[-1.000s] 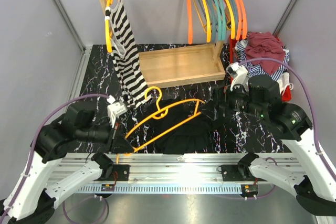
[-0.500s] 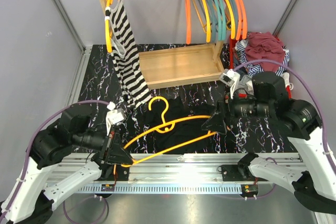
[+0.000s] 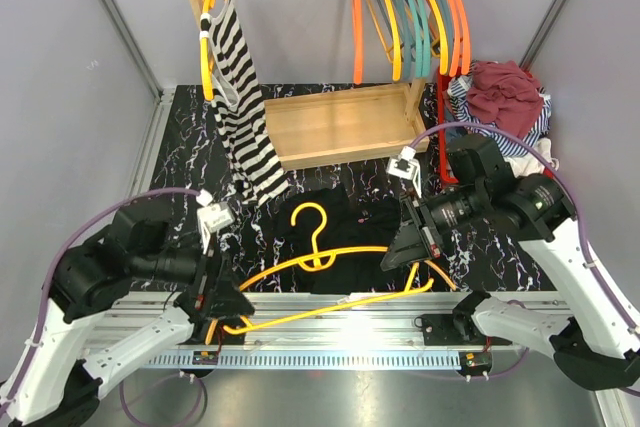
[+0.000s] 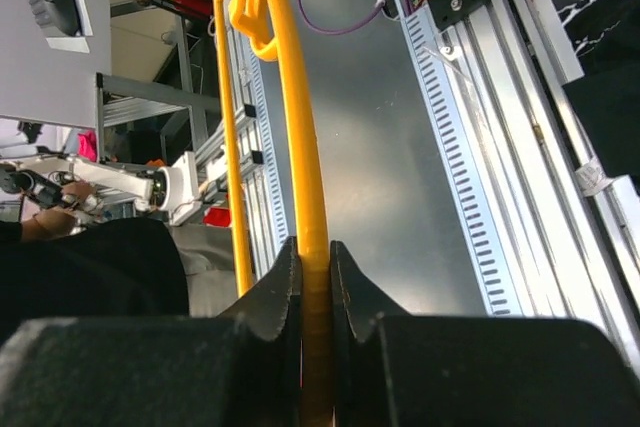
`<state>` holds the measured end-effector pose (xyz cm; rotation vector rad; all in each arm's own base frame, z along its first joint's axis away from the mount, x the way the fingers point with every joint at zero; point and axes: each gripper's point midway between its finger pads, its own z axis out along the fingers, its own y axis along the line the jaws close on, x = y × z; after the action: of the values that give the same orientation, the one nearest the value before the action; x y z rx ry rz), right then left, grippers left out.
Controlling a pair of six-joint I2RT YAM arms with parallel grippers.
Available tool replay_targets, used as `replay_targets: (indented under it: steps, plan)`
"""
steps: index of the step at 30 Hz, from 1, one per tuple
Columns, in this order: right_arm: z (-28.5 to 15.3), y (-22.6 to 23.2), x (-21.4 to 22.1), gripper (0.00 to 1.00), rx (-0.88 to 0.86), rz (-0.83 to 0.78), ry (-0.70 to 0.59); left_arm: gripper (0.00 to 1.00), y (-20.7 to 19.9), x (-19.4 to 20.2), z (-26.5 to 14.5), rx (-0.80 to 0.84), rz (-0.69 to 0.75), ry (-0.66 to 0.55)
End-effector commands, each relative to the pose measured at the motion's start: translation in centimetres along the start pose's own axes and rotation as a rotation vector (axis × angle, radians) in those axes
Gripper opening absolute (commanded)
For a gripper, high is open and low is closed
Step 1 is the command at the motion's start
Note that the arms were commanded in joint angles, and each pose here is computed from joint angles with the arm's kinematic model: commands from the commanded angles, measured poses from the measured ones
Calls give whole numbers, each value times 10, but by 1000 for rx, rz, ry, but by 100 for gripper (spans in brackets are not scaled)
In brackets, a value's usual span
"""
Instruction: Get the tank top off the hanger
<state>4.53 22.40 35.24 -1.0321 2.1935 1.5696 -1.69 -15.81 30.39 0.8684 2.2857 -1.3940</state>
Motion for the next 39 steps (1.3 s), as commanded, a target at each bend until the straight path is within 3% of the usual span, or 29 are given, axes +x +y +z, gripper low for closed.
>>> replay_targets:
  steps: [1,5,6,9,12,15,18,20,21,24,27,29,33,36,39]
  plan:
    - [-7,16,-8,0,-17,-7,-20,99,56,-20,-11,-362,-35,-77]
    - [-18,-13,-33,0,234,-15,-119,99,119,-25,-52,-809,-126,-151]
    - [-35,-35,-52,0,425,-33,-212,99,135,-28,-71,-950,-133,-202]
    - [-86,-61,-94,0,765,-62,-433,99,148,-32,-96,-1101,-176,-303]
    - [-124,-50,-134,0,878,-171,-627,99,153,-38,-107,-1155,-177,-369]
    - [-138,-44,-170,0,931,-273,-701,99,156,-45,-111,-1179,-178,-409]
    - [-128,-45,-207,0,1007,-368,-714,99,158,-51,-109,-1184,-172,-425]
    - [-117,-61,-227,0,1131,-435,-662,99,160,-54,-108,-1188,-175,-425]
    - [-131,-54,-238,0,1205,-442,-708,99,160,-55,-107,-1188,-175,-430]
    - [-111,-58,-252,0,1194,-504,-604,99,160,-57,-107,-1180,-175,-451]
    - [-70,-52,-230,0,984,-591,-419,99,155,-57,-108,-1145,-167,-497]
    - [-60,-37,-208,0,855,-602,-373,99,148,-57,-110,-1097,-155,-547]
    - [-48,-41,-141,0,746,-475,-207,99,136,-56,-114,-1024,-143,-637]
    - [-64,-48,-126,0,823,-404,-235,99,130,-59,-111,-969,-132,-683]
    - [-97,-44,-144,0,942,-402,-385,99,129,-66,-101,-926,-118,-684]
